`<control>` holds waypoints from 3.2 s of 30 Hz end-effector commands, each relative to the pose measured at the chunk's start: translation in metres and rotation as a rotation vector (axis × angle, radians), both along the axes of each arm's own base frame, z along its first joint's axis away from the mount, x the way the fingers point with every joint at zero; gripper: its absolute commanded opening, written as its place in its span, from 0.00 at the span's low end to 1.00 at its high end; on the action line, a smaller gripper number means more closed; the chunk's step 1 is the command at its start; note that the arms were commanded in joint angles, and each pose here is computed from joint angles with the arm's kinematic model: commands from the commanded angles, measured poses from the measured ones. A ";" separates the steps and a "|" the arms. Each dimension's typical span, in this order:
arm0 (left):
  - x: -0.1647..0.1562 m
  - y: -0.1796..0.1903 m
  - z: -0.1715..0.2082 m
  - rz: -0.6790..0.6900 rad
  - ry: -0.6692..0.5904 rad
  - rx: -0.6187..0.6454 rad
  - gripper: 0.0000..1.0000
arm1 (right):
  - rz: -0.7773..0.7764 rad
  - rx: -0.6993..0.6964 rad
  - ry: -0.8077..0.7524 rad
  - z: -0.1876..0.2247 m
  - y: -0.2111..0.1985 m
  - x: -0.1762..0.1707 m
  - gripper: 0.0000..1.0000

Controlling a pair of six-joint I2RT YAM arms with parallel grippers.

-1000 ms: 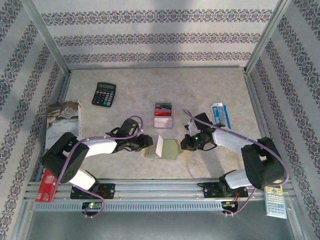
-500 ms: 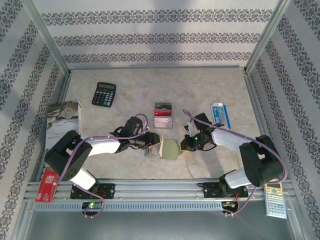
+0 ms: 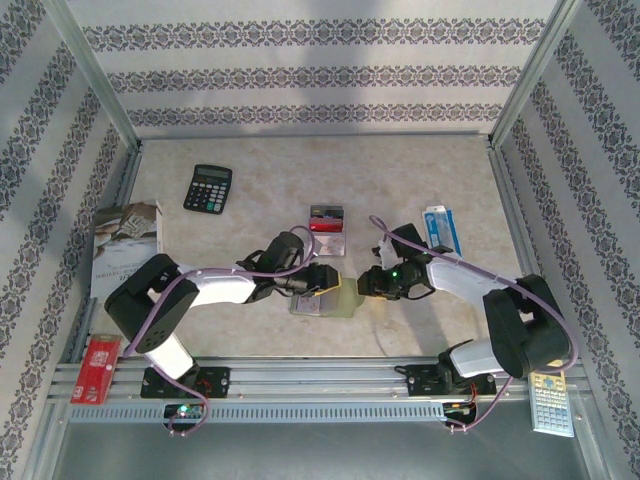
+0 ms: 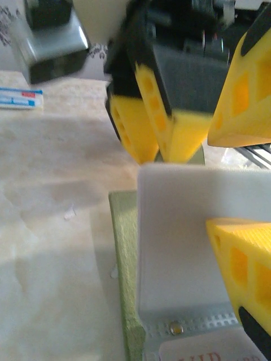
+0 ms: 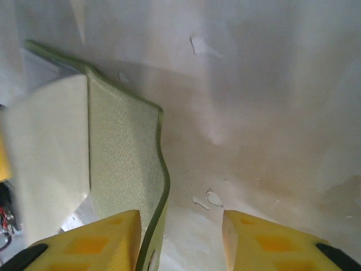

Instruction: Take the credit cards out of the card holder

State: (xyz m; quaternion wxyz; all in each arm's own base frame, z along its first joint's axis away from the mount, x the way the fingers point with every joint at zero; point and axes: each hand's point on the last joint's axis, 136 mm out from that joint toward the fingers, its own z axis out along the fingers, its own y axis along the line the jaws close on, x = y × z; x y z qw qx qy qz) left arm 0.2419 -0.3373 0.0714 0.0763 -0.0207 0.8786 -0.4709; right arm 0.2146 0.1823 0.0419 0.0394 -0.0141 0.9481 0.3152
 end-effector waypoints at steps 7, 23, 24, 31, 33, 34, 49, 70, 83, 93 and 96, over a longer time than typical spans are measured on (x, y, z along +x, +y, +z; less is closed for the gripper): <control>0.002 -0.024 0.000 -0.044 -0.006 -0.031 0.39 | -0.054 0.069 -0.117 0.047 -0.008 0.009 0.50; 0.004 -0.018 -0.020 -0.029 0.001 0.053 0.34 | -0.028 0.269 -0.044 0.059 0.046 -0.016 0.00; 0.004 -0.018 -0.021 -0.028 0.002 0.056 0.33 | -0.029 0.262 -0.038 0.056 0.047 -0.018 0.00; 0.005 -0.017 -0.024 -0.023 0.003 0.069 0.28 | -0.046 0.245 -0.007 0.035 0.045 -0.029 0.00; 0.005 -0.017 -0.025 -0.024 0.006 0.073 0.27 | -0.036 0.246 0.001 0.032 0.048 -0.031 0.00; 0.006 -0.018 -0.025 -0.024 0.004 0.071 0.27 | -0.033 0.246 0.005 0.031 0.049 -0.032 0.00; 0.010 -0.022 -0.011 -0.018 -0.020 0.041 0.26 | -0.046 0.172 0.042 0.001 0.052 -0.029 0.00; 0.004 0.098 0.019 0.170 -0.080 0.231 0.67 | -0.038 0.093 0.047 -0.014 0.049 -0.023 0.00; -0.002 0.098 -0.018 0.133 -0.003 0.186 0.79 | -0.028 0.084 0.056 -0.018 0.048 -0.024 0.00; 0.007 0.074 -0.024 0.095 0.017 0.084 0.59 | -0.025 0.084 0.053 -0.018 0.048 -0.024 0.00; 0.008 0.071 -0.020 0.089 0.006 0.064 0.53 | -0.024 0.083 0.054 -0.018 0.048 -0.024 0.00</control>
